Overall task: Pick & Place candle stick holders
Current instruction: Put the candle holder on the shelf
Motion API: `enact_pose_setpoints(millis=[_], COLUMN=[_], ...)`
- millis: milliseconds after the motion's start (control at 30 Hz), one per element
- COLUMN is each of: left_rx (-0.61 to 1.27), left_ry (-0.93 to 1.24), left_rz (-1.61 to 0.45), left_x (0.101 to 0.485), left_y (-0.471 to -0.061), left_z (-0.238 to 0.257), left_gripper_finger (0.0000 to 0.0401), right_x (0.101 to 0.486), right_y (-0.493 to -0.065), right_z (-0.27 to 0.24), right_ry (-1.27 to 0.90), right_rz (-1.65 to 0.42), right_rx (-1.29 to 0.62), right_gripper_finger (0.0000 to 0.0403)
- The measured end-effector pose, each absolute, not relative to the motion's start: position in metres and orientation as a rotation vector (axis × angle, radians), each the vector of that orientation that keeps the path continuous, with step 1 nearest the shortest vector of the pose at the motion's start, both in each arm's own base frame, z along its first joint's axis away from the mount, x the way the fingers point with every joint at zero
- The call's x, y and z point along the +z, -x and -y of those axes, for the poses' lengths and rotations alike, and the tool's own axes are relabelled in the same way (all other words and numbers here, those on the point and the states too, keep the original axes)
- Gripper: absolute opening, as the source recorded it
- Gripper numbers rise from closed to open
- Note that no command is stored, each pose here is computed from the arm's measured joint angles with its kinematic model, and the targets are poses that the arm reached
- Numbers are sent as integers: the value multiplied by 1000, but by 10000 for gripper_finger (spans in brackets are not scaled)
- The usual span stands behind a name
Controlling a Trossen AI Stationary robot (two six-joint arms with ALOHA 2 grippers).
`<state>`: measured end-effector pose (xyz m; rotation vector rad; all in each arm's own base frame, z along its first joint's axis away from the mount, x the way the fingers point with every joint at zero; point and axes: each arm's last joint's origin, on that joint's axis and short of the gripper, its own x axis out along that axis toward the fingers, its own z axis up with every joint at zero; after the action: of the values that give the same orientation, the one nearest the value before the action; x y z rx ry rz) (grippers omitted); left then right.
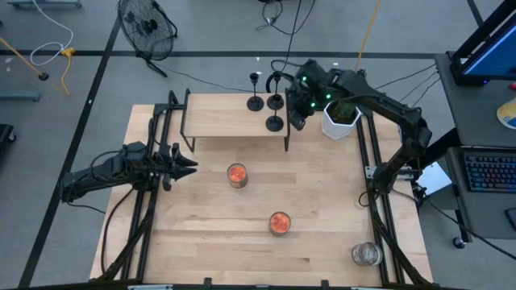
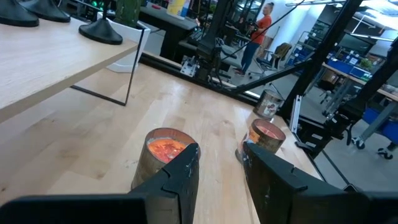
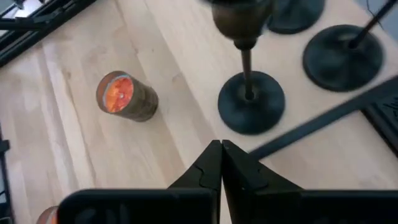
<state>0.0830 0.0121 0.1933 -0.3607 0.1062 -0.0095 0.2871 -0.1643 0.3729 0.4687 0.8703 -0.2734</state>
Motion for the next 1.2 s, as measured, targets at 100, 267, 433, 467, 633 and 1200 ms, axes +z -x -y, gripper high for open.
enact_pose_setpoints(millis=[100,267,433,467,633,1200], left_rx=[-9,-9,-8,-8,-8,-8], left_ry=[367,376,386,387,387,378], left_rz=[-106,-106,-106,-106,-106,-106], left_x=[193,193,193,193,193,193], left_y=[-83,-83,-83,-83,-83,-83], left_z=[-12,-12,-12,-12,-12,-12], left_gripper_finger=[129,129,129,129,129,129], right_x=[352,327,317,315,313,319], right_y=[-295,-301,-306,-306,-306,-303], right_z=[165,169,172,172,173,175], right_ry=[-474,-477,-469,-471,-453,-430], right_rz=[-865,-845,-787,-786,-799,-767], right_rx=[-271,-278,-286,-287,-332,-418], right_gripper_finger=[1,1,1,1,1,1])
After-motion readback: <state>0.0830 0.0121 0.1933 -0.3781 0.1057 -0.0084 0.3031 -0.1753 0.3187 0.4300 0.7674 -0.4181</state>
